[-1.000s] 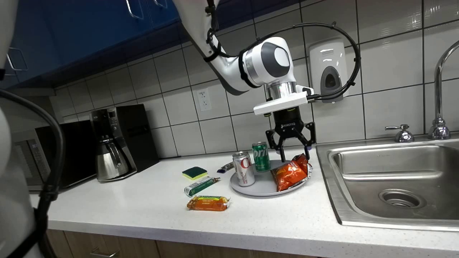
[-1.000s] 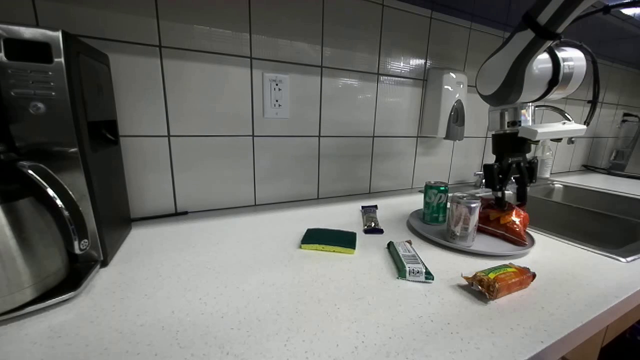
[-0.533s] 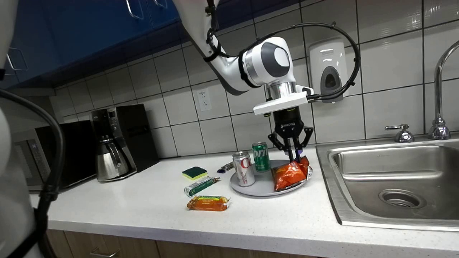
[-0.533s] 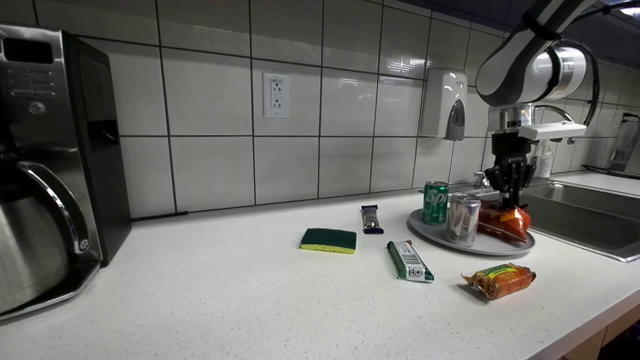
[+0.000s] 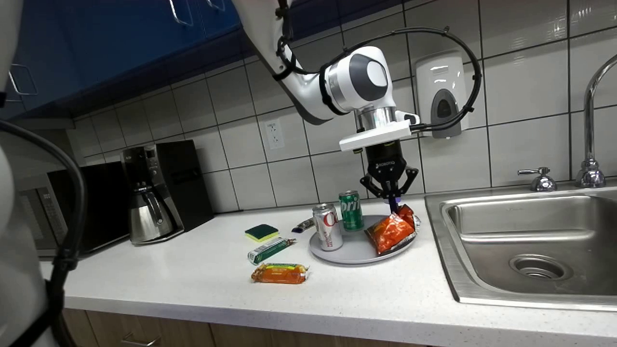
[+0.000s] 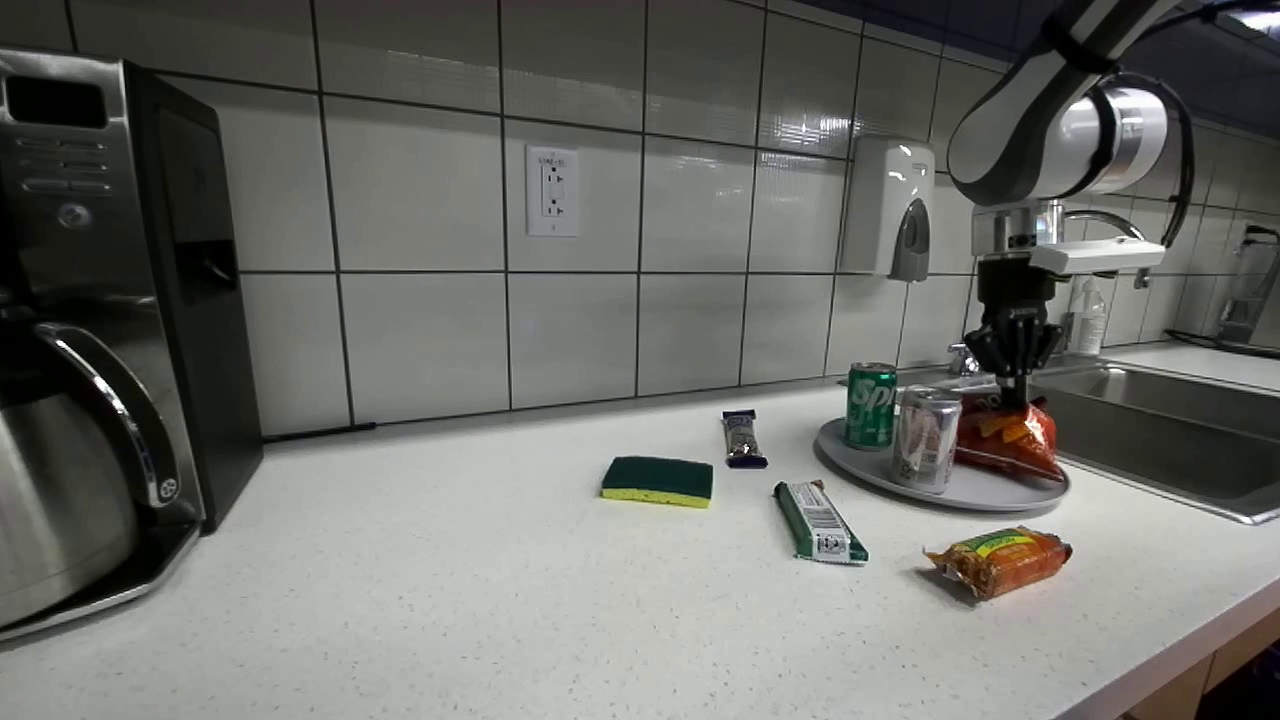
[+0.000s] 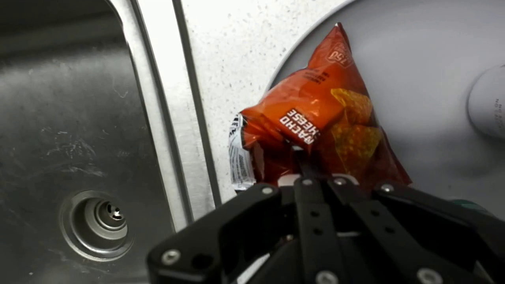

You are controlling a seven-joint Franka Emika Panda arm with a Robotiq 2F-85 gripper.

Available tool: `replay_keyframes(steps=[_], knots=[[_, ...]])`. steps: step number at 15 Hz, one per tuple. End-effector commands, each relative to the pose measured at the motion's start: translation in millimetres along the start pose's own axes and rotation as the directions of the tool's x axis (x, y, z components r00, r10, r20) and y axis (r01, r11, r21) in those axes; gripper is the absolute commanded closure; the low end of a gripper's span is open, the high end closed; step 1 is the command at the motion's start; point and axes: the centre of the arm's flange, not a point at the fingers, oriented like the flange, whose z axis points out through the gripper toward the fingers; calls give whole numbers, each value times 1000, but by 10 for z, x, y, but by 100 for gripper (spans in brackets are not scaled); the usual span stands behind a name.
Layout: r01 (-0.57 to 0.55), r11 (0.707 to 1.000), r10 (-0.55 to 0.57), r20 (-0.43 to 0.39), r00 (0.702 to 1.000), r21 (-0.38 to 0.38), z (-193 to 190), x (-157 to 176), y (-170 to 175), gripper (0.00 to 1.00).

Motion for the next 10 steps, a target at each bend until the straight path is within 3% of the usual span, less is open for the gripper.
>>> replay_keyframes(steps=[1, 10], knots=[[14, 999, -12, -32, 999, 44, -296, 61, 31, 100], [14, 994, -2, -109, 994, 113, -861, 63, 26, 100]])
